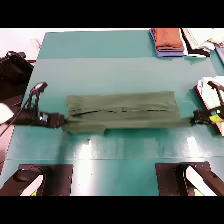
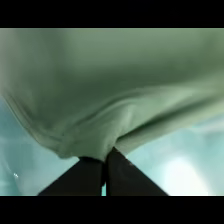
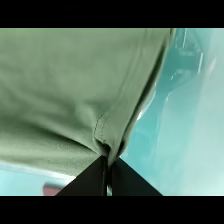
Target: Fold the shirts.
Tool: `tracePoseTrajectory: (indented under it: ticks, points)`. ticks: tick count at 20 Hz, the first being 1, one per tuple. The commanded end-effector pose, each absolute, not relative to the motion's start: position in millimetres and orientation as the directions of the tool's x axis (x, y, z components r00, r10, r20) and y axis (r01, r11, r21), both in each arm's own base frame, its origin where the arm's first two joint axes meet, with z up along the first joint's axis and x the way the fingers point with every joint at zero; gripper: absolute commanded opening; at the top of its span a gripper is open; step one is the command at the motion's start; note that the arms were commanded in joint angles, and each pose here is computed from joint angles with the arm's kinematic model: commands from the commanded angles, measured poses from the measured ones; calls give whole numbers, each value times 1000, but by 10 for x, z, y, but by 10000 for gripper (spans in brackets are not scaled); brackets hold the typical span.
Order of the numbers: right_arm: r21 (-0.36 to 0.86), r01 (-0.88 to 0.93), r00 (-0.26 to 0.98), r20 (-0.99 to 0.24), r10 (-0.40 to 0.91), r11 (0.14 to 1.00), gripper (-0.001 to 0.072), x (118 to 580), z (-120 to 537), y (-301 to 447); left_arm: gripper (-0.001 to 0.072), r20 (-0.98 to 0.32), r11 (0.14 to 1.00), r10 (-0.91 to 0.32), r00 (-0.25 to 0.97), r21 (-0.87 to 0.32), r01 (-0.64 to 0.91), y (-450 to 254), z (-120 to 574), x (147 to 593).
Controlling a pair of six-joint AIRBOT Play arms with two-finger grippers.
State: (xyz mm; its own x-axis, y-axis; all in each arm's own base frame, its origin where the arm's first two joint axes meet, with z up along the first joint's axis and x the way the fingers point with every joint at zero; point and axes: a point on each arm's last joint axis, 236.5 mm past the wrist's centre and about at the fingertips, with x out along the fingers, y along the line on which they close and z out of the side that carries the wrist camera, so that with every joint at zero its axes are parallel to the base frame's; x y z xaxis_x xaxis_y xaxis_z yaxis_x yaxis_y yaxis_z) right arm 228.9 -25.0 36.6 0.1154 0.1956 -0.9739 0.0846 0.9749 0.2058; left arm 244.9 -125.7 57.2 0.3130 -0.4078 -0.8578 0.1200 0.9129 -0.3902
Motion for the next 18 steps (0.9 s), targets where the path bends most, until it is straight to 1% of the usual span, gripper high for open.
tracePoseTrajectory:
  ticks: [1,5,8,9,10,11,12,13,14,15,16,17,18]
  points:
    - [189,37,146,-972,182,981,16,2888,328,-237,22,-862,942,-335,382,-310,127,-1175,468,3200]
    - [199,-1,102,-975,198,980,16,3455,93,-121,22,-874,949,-316,368,-293,119,-1246,169,3854]
    - [231,-12,92,-969,231,973,21,3763,5,-42,25,-873,950,-313,375,-293,110,-1285,66,4155]
    - [265,-3,109,-958,264,964,95,3874,27,-16,100,-869,950,-313,383,-293,113,-1293,94,4212]
    - [307,9,131,-944,303,952,258,3972,71,4,406,-863,949,-315,395,-294,115,-1299,145,4252]
    - [349,12,158,-926,343,937,330,4055,130,2,595,-859,948,-317,402,-296,115,-1305,198,4275]
    - [391,11,185,-905,383,920,355,4112,189,-21,595,-861,947,-321,395,-298,119,-1314,243,4265]
    - [422,14,203,-889,411,906,419,4125,216,-70,594,-866,946,-324,381,-300,122,-1323,271,4236]
    - [430,37,205,-887,414,902,462,4088,194,-187,593,-869,941,-338,362,-315,122,-1358,283,4192]
    - [434,63,193,-889,416,899,479,4012,139,-311,455,-870,935,-354,343,-334,120,-1397,282,4148]
    - [442,102,181,-889,421,891,546,3931,63,-413,234,-868,929,-369,332,-350,117,-1431,286,4123]
    - [450,146,169,-889,426,881,564,3839,-33,-517,68,-862,923,-384,331,-367,114,-1467,301,4121]
    - [459,180,152,-887,436,870,564,3724,-155,-606,23,-853,917,-399,336,-383,116,-1515,321,4130]
